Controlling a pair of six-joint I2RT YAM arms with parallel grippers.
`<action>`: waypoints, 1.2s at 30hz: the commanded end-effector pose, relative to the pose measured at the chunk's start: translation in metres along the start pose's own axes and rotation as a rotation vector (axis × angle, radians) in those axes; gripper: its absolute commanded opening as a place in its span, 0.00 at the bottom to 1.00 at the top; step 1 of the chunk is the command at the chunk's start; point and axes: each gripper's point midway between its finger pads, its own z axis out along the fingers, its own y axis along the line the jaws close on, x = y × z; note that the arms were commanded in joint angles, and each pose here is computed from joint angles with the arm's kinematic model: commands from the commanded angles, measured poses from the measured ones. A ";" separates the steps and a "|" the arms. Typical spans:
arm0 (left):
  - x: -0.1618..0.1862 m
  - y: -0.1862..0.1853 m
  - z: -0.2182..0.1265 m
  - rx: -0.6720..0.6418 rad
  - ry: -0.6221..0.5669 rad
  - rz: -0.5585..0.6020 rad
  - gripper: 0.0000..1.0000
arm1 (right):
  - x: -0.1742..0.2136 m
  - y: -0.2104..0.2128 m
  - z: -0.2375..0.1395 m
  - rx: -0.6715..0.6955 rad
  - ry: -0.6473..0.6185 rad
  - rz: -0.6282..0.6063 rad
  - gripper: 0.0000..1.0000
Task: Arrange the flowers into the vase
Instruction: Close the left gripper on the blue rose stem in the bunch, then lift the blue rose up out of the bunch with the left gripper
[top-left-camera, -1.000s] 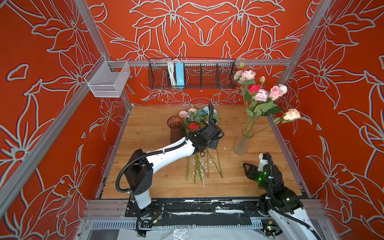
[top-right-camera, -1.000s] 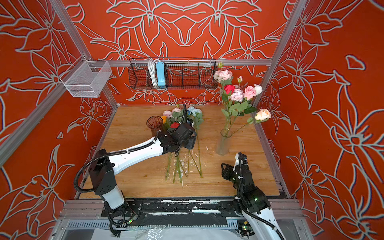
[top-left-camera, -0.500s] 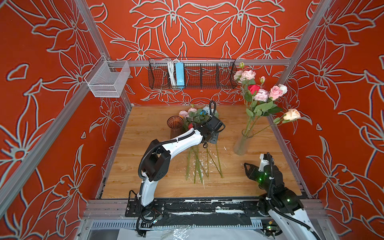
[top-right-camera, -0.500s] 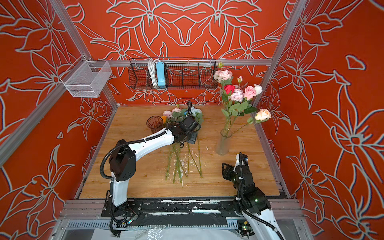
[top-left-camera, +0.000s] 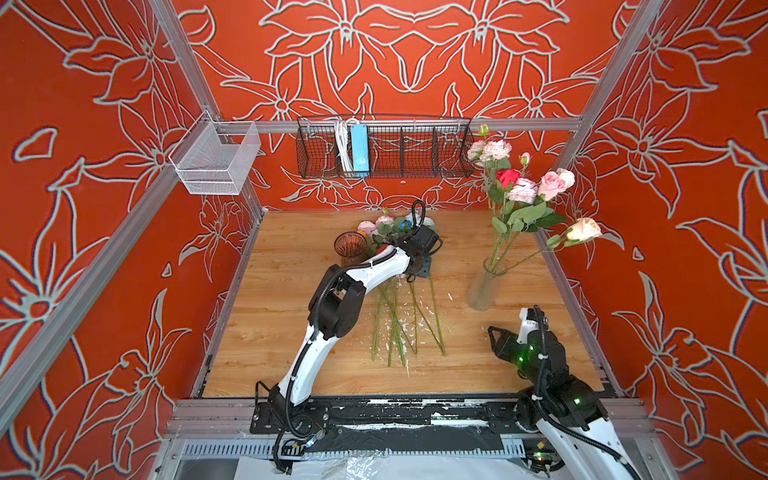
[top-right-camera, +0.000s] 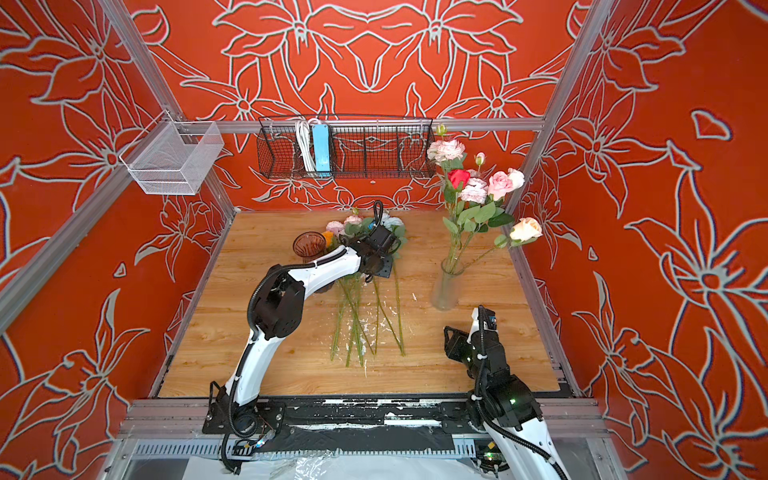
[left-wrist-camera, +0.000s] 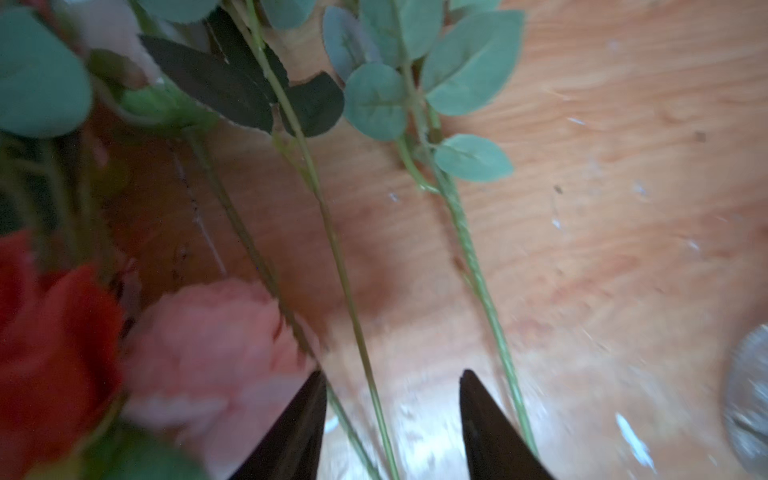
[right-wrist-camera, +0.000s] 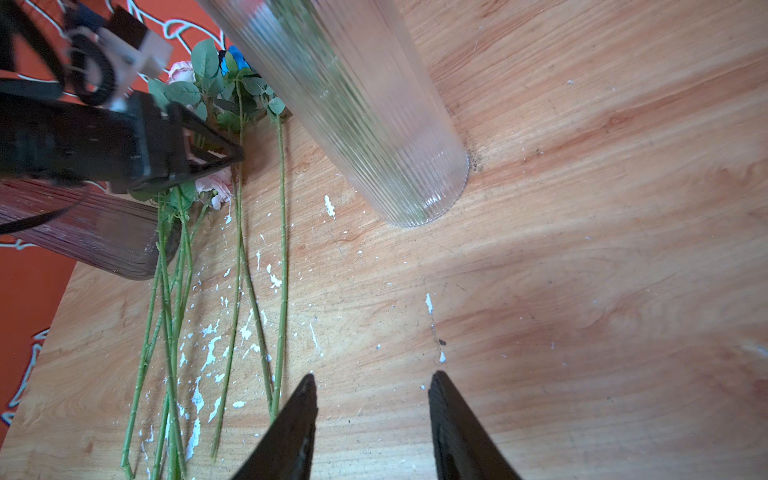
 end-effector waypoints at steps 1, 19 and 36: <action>0.013 0.001 0.008 -0.030 0.056 0.018 0.50 | -0.004 -0.002 -0.004 0.015 -0.018 -0.007 0.46; 0.001 -0.024 -0.021 0.121 0.025 -0.005 0.00 | -0.004 -0.002 -0.004 0.014 -0.022 -0.008 0.46; -0.010 -0.046 -0.180 0.436 -0.265 -0.097 0.00 | -0.007 -0.004 -0.005 0.019 -0.036 -0.012 0.46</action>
